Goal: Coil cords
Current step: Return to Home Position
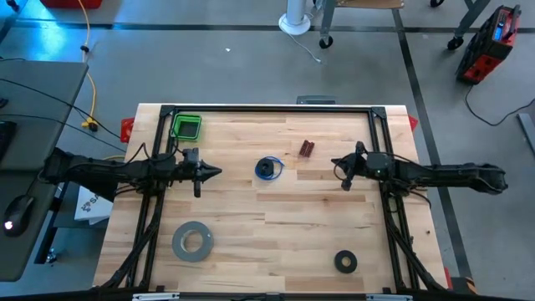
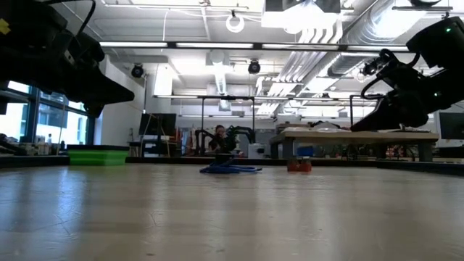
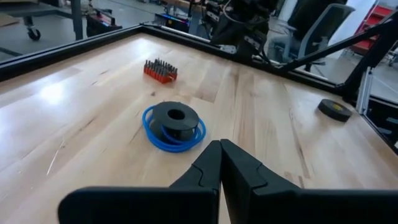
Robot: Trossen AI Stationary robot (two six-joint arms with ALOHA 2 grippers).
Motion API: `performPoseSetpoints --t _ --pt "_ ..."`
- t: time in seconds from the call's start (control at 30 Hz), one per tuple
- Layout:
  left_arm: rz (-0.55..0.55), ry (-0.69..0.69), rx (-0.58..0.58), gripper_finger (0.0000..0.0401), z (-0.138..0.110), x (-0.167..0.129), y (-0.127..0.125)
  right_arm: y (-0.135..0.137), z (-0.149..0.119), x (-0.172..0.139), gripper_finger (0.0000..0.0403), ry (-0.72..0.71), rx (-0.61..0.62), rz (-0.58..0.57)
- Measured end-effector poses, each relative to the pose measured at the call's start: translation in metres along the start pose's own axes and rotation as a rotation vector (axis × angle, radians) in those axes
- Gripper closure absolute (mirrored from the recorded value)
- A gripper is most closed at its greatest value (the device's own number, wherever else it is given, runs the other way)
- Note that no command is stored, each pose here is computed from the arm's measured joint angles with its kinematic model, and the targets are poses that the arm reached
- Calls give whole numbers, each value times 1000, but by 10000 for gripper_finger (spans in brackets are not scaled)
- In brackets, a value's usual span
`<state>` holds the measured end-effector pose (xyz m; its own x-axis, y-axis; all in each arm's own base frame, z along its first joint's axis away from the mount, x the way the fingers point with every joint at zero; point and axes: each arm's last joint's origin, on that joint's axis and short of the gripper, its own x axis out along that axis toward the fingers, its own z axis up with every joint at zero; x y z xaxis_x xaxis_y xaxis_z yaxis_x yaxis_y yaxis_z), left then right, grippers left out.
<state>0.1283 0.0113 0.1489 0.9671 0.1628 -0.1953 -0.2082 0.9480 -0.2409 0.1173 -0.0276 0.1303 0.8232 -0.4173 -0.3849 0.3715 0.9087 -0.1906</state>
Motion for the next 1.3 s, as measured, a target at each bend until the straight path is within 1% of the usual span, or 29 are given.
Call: performPoseSetpoints --t 0.13,0.37,0.5,0.6,0.7,0.77,0.83,0.9,1.2,1.3 --pt "1 2 0 400 0 0 0 0 -1 0 403 13 2 0" --pt "1 6 1 400 0 -3 0 0 -1 -2 403 -5 9 3" --pt "-13 -49 -5 400 4 -14 0 -3 11 -12 403 -159 50 6" --pt "-24 -96 -10 400 6 -25 1 -7 20 -25 402 -313 94 -5" --pt "-68 -168 -22 400 12 -32 1 -12 28 -38 402 -463 137 -18" --pt "-82 -200 -30 400 14 -35 1 -14 32 -40 402 -510 154 -34" --pt "-83 -199 -28 400 14 -35 1 -13 31 -40 402 -500 154 -40" --pt "-87 -196 -27 400 14 -35 1 -11 27 -38 402 -457 136 -19" --pt "-97 -194 -26 400 13 -35 1 -6 28 -39 402 -466 126 39" --pt "-98 -193 -26 400 13 -35 1 -3 28 -40 402 -470 120 77"
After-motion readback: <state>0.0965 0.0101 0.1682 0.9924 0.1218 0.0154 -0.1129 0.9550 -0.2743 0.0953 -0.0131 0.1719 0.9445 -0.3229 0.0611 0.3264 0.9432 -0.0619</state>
